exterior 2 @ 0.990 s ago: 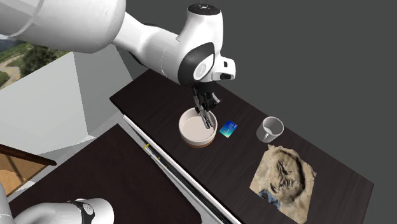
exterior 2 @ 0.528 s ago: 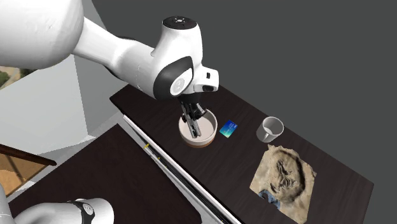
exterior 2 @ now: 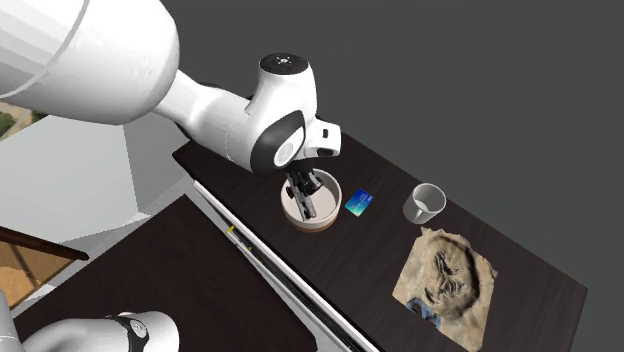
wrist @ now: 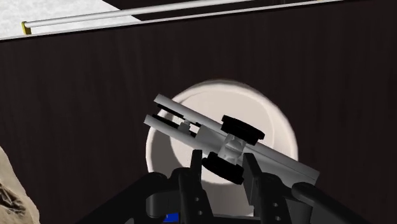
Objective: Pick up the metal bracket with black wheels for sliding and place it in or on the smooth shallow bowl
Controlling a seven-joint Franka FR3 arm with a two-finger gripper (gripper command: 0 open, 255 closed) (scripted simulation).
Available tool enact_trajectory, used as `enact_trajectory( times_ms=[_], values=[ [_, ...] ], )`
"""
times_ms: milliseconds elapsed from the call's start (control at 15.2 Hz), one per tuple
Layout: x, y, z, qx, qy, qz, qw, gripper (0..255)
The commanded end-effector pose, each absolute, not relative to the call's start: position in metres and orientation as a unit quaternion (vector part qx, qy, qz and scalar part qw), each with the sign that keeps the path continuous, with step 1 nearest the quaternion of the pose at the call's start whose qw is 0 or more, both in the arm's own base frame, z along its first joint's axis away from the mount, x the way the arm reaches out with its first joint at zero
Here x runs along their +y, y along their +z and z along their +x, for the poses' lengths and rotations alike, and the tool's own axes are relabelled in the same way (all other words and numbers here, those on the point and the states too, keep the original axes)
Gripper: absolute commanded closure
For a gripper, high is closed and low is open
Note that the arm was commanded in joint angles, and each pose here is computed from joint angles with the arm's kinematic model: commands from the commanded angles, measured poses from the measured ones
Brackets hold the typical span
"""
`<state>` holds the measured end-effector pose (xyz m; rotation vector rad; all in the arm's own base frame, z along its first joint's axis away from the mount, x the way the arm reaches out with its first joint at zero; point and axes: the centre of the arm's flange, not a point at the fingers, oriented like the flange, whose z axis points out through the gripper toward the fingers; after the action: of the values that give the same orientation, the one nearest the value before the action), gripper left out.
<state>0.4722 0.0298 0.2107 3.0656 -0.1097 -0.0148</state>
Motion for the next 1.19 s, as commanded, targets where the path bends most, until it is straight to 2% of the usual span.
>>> enact_trajectory(
  times_ms=[0,330,858,924,1122],
  values=[
    [0.029,0.198,0.472,-0.035,-0.008,0.999,0.037,255],
    [0.029,0.174,0.472,-0.035,-0.008,0.999,0.037,255],
    [0.029,0.174,0.472,-0.035,-0.008,0.999,0.037,255],
    [0.032,0.176,0.473,-0.035,-0.008,0.999,0.037,0],
    [0.035,0.167,0.471,-0.035,-0.008,0.999,0.037,0]
  ],
)
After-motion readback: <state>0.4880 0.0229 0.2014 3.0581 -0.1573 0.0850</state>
